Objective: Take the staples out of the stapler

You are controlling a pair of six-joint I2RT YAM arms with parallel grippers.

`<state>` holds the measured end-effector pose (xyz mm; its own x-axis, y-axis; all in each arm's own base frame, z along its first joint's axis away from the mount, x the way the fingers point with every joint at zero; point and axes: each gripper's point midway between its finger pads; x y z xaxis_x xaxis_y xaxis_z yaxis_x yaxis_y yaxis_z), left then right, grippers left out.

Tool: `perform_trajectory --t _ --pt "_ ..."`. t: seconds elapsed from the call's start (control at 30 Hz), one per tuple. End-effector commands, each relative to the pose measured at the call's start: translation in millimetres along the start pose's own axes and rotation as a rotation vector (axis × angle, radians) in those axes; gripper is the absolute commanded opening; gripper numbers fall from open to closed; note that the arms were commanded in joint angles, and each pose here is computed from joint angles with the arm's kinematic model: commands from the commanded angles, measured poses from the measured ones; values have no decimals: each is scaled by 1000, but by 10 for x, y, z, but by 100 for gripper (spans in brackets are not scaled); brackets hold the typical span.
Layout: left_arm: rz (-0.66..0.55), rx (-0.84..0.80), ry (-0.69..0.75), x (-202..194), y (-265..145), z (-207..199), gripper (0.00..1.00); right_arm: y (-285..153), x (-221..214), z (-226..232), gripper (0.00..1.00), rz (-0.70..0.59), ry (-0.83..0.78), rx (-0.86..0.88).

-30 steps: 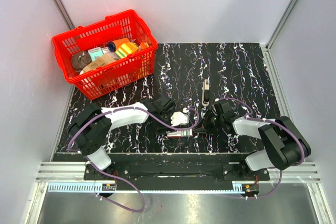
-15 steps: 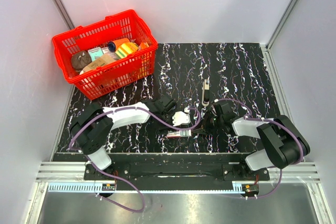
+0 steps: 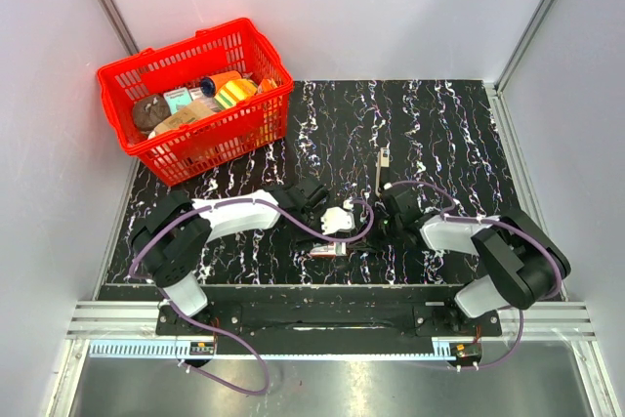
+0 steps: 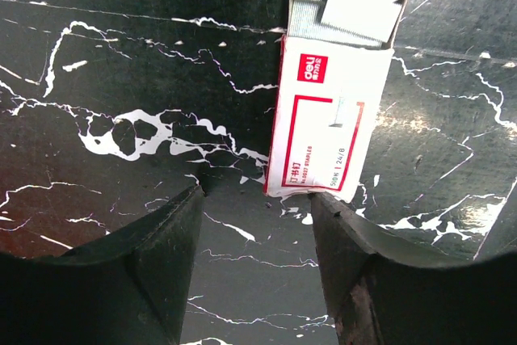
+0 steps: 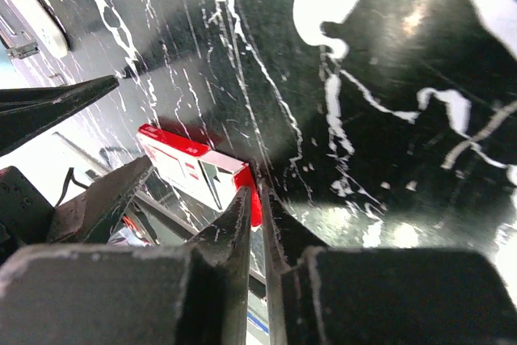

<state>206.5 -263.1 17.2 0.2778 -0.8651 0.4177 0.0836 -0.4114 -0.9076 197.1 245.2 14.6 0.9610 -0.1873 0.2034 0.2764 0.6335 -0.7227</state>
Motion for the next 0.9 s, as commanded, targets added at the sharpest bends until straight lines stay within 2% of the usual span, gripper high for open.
perform_trajectory --t 0.0,0.47,0.7,0.8,0.87 --pt "-27 6 8 158 20 31 60 109 -36 -61 15 11 -17 -86" --pt "-32 10 16 264 35 49 60 304 -87 102 14 51 -53 -79" --pt "-20 26 11 229 28 69 60 297 -191 17 14 75 -54 -107" --pt "-8 48 0 174 -30 112 63 200 -228 -119 20 77 -73 -176" --pt "-13 58 -19 168 -108 142 67 132 -224 -177 28 65 -86 -208"
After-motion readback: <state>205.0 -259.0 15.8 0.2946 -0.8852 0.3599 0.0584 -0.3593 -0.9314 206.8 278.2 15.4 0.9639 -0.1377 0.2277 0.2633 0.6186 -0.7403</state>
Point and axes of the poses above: each gripper's point midway between its finger pads, its own y axis out along the fingers, its own z axis along the line the jaws close on, x = y × z, and after that the axes turned 12 degrees about -y, right-handed
